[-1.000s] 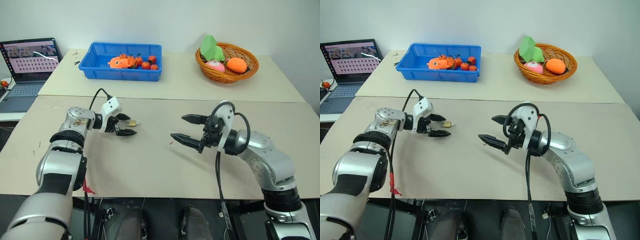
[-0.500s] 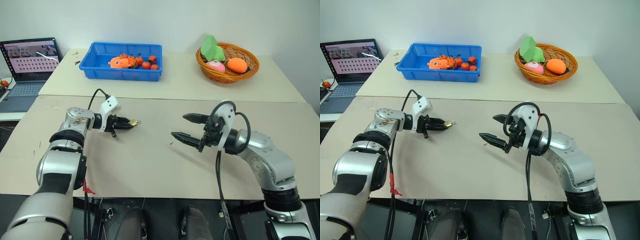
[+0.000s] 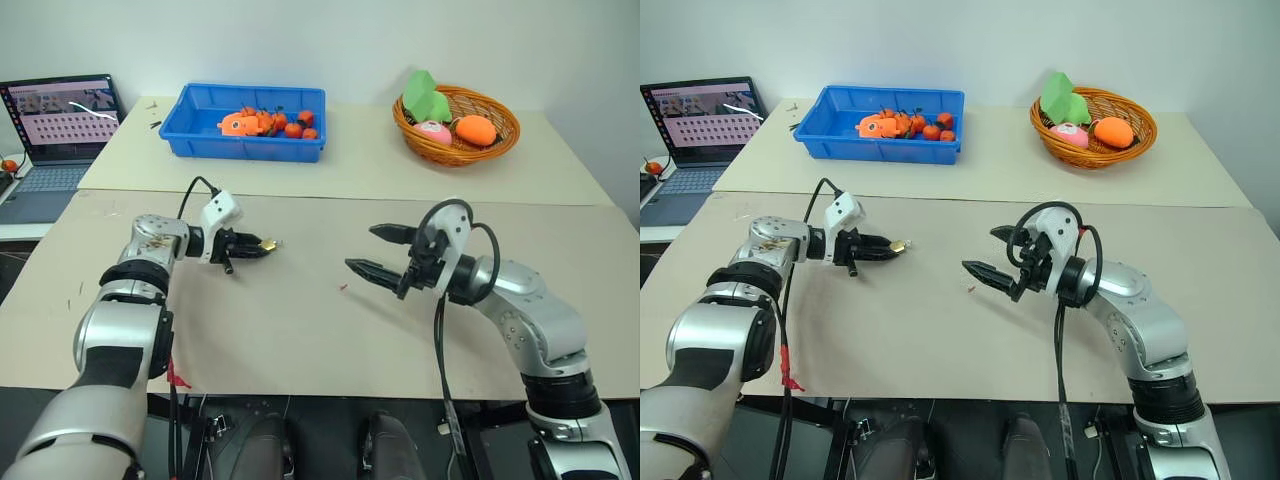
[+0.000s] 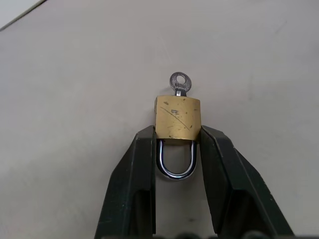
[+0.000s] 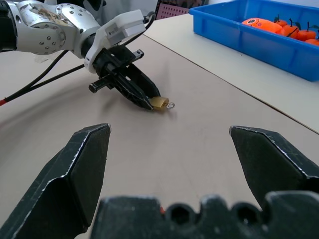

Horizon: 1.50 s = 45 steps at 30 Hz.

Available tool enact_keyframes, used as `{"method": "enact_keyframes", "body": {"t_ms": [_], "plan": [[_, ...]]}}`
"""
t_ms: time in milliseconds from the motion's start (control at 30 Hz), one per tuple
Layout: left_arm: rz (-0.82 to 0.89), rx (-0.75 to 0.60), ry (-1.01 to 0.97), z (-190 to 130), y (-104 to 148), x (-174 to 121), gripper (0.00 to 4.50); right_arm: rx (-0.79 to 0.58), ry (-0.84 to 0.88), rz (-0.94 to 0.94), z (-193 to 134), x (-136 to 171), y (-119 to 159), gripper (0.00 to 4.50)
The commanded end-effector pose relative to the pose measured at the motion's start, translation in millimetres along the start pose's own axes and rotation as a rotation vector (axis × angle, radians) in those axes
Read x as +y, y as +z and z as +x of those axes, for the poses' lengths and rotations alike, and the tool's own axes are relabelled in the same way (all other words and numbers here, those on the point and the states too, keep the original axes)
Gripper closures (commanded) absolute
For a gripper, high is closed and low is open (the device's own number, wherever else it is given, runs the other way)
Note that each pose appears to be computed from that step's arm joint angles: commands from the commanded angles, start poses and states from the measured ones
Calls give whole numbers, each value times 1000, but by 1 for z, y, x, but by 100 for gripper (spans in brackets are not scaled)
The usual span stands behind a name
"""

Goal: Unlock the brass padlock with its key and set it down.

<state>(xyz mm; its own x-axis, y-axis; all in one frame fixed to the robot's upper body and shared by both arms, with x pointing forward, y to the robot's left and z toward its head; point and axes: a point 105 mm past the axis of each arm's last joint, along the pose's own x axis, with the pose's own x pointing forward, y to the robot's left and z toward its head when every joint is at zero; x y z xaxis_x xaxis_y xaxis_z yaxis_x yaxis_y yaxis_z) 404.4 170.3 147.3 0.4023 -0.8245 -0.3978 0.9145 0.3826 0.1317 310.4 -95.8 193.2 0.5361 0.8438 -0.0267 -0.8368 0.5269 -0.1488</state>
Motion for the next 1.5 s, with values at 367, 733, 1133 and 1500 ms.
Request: {"method": "enact_keyframes", "body": {"t_ms": [367,733,1133,1500], "plan": [[170,1,-233,-41,7,-78,373,-90,5,-52,15,-5,18,0],[113,73,-208,-44,-30,-101,373,-105,-7,-59,17,-7,21,0],[160,46,-194,-47,-15,-93,373,73,-25,-192,19,-4,-13,0],[243,20,-233,-51,43,-79,373,129,-147,-1218,29,3,-21,0]]}}
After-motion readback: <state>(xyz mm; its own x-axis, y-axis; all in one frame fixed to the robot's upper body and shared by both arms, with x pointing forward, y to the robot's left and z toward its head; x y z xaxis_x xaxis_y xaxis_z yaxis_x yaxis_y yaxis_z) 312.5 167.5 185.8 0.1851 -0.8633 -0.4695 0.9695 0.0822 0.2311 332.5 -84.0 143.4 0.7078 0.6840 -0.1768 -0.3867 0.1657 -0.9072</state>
